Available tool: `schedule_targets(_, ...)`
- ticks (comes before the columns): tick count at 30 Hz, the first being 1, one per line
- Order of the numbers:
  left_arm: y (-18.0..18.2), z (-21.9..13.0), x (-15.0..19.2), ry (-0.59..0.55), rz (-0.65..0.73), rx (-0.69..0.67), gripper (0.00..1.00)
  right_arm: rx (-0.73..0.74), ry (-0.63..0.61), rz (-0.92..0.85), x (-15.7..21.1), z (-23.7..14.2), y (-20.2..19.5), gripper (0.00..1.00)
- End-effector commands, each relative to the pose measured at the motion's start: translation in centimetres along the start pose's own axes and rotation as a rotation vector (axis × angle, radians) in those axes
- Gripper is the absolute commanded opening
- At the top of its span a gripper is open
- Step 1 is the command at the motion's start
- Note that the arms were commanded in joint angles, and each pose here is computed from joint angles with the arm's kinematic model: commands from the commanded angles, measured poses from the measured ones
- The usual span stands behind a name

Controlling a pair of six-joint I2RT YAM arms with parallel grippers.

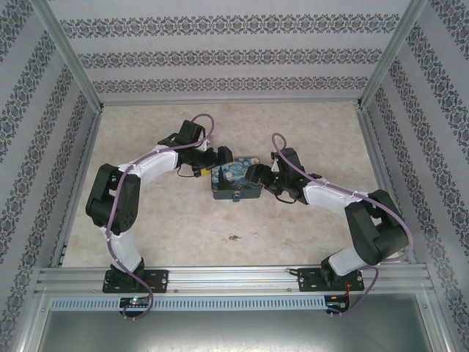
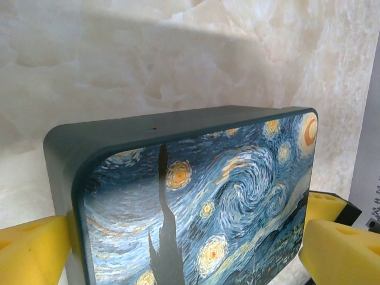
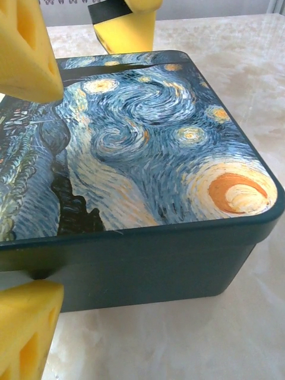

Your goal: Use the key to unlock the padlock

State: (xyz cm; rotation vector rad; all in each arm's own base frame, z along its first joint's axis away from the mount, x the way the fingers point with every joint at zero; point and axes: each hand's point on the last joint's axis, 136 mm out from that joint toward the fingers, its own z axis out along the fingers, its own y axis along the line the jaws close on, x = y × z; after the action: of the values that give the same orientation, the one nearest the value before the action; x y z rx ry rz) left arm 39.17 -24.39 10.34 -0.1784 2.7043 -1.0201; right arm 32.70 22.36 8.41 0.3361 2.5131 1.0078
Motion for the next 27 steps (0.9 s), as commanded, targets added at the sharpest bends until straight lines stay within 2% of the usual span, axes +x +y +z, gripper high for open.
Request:
schedule_targets(1,-1.6,0.6,-0.4,0.009,0.015,0.053,1.0,-0.022,0.008,-0.005,0.0,0.7,1.1,0.78)
schedule_targets(9,-1.2,0.6,-0.7,0.001,0.029,0.021,1.0,-0.009,-0.015,0.005,-0.5,0.5,0.6,0.81)
schedule_targets(10,-1.1,0.4,-0.7,-0.003,0.035,0.012,1.0,0.0,-0.033,0.005,-0.9,0.1,0.4,0.93)
schedule_targets(11,-1.0,0.2,-0.7,-0.008,0.039,0.004,0.99,0.011,-0.054,0.005,-1.2,-0.5,0.2,0.98)
schedule_targets(17,0.0,-1.6,-1.4,-0.041,0.057,-0.022,1.0,0.029,-0.217,-0.012,-4.3,-5.5,-0.4,0.98)
schedule_targets(21,0.2,-3.2,-1.9,-0.072,0.056,-0.022,1.0,-0.046,-0.325,0.157,-6.4,-9.3,-2.1,0.98)
schedule_targets(22,0.2,-3.5,-2.0,-0.081,0.054,-0.022,1.0,-0.093,-0.339,0.148,-6.8,-10.1,-1.9,0.98)
schedule_targets(24,-0.2,-4.2,-2.0,-0.093,0.058,-0.014,1.0,-0.093,-0.338,0.107,-6.8,-11.1,-1.9,0.98)
schedule_targets(27,-0.5,-5.1,-1.6,-0.107,0.047,-0.004,1.0,-0.127,-0.284,0.014,-5.3,-11.6,-0.5,0.97)
